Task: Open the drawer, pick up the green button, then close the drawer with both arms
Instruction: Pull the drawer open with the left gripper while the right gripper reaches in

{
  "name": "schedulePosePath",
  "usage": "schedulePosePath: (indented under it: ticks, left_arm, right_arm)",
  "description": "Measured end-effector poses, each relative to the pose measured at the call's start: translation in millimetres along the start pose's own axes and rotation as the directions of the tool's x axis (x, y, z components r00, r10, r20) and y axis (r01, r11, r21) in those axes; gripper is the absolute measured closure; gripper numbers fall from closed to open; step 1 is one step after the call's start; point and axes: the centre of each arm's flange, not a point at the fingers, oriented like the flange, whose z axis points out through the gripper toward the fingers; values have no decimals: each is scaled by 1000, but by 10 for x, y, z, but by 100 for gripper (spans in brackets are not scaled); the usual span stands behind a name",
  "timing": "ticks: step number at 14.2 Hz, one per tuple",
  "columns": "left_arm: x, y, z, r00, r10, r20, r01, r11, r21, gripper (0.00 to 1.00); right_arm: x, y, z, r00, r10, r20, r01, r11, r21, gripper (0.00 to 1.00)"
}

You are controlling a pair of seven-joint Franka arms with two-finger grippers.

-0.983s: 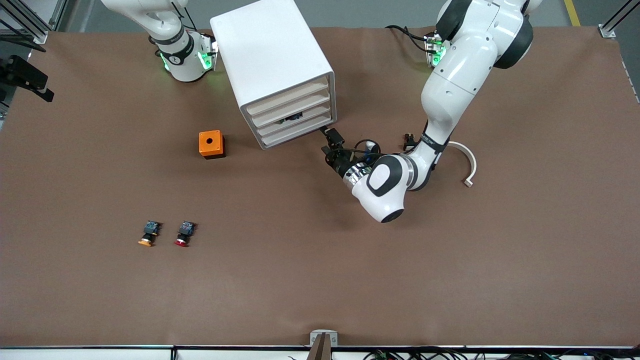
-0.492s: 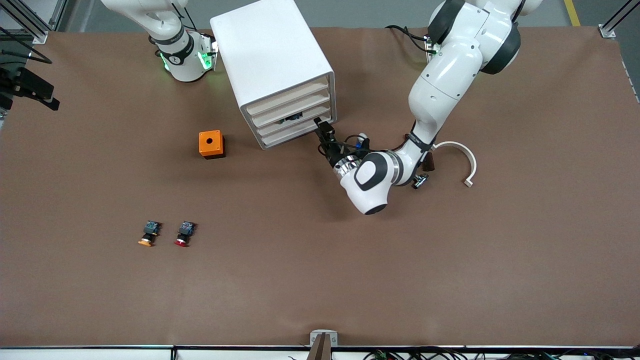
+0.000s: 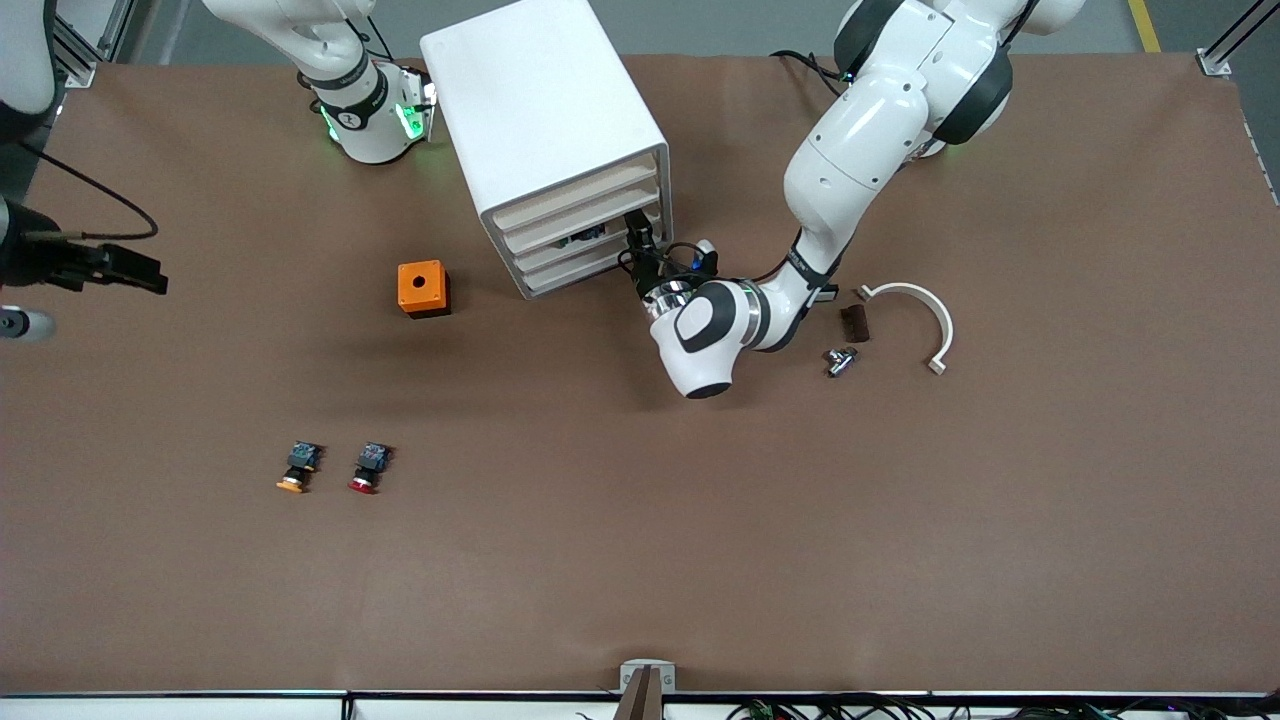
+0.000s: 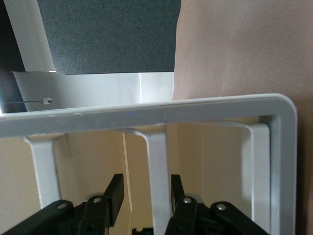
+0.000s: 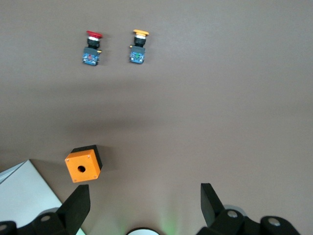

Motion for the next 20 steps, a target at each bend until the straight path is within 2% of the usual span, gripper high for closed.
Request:
schedulePosePath:
  ticks: [2, 3, 4, 6, 7, 9, 12, 16, 20]
  left_arm:
    - [25, 27, 17, 1000, -6, -12, 6, 1000, 2, 67]
    - [39, 34, 32, 1000, -9, -20, 9, 1000, 7, 69]
    - [46, 43, 44, 1000, -11, -25, 11, 1000, 7, 77]
    - [51, 54, 58, 1000, -13, -29, 13, 1000, 7, 83]
    - [54, 57, 57, 999, -14, -30, 14, 1000, 6, 89]
    - [59, 69, 58, 999, -37, -31, 37, 999, 3, 93]
    - [67, 82, 45, 998, -47, -29, 47, 999, 1, 93]
    - [106, 93, -76, 999, -50, -14, 50, 999, -3, 93]
    - [240, 121, -441, 997, -55, 48, 55, 998, -3, 93]
  right_arm:
    - [94, 39, 127, 1000, 7, 15, -7, 1000, -8, 0]
    - [112, 33, 149, 1000, 14, 19, -14, 1000, -11, 0]
    - [115, 1, 145, 999, 39, 17, -39, 999, -13, 0]
    - [113, -215, 114, 990, 138, 14, -137, 990, -20, 0]
    - [108, -412, 107, 982, 189, 13, -188, 982, -26, 0]
    - [72, -930, 98, 957, 291, 8, -291, 956, -24, 0]
    - [-17, -1652, 203, 912, 410, 4, -410, 912, -11, 0]
    - [-144, -2570, 722, 859, 511, -42, -511, 859, 8, 0]
    - [-372, -3333, 920, 815, 575, -74, -574, 818, 28, 0]
